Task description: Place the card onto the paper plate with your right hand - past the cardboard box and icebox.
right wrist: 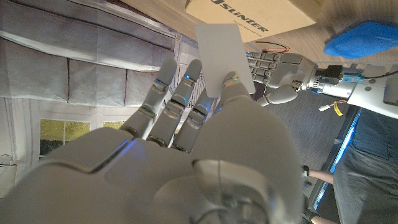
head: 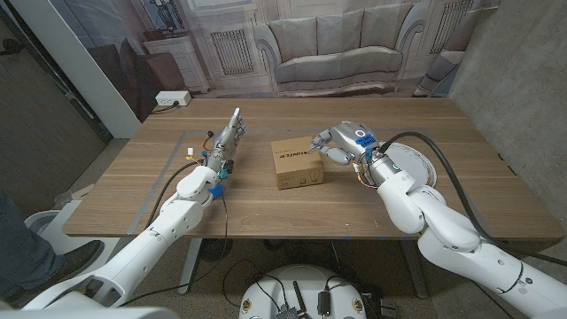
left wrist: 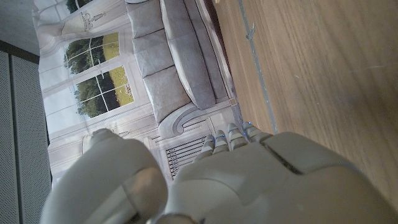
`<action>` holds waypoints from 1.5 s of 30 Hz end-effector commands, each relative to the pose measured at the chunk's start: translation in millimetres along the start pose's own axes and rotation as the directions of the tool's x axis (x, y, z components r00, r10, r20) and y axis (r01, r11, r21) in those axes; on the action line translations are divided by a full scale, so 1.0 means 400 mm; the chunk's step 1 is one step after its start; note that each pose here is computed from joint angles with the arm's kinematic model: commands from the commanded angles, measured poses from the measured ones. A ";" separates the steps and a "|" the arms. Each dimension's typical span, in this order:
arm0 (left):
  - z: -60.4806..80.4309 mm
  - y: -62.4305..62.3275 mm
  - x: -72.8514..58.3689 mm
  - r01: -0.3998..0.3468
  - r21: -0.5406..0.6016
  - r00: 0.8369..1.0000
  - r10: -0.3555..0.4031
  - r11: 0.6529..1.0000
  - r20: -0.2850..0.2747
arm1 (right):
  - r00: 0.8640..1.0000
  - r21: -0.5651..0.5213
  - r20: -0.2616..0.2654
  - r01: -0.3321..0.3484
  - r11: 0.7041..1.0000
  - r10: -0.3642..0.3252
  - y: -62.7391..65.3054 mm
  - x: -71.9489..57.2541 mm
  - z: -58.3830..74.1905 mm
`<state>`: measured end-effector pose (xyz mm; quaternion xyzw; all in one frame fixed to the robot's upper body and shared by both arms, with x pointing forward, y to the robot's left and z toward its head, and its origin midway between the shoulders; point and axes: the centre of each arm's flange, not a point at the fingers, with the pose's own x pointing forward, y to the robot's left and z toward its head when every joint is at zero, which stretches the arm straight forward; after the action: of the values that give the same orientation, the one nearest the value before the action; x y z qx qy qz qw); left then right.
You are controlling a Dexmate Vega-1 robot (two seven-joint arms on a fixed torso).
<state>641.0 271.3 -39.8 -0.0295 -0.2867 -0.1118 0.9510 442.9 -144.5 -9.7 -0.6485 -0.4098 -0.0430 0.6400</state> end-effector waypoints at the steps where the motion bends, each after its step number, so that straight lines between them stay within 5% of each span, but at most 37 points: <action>1: -0.004 0.002 0.004 0.002 -0.001 1.000 -0.002 1.000 -0.010 | 1.000 -0.005 -0.004 -0.031 0.999 0.031 -0.007 0.029 -0.013; 17: -0.002 0.011 0.004 0.005 0.001 1.000 -0.005 1.000 -0.015 | 0.999 -0.001 -0.040 -0.026 1.000 0.025 -0.005 0.051 -0.038; 45: 0.012 0.018 0.004 0.002 0.009 1.000 -0.001 1.000 -0.003 | 0.977 0.003 -0.213 -0.006 1.000 0.006 0.010 0.056 -0.146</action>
<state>644.0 275.6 -36.7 -0.0270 -0.2829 -0.1131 0.9521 479.2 -166.4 9.3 -0.6471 -0.3582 -0.0763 0.6687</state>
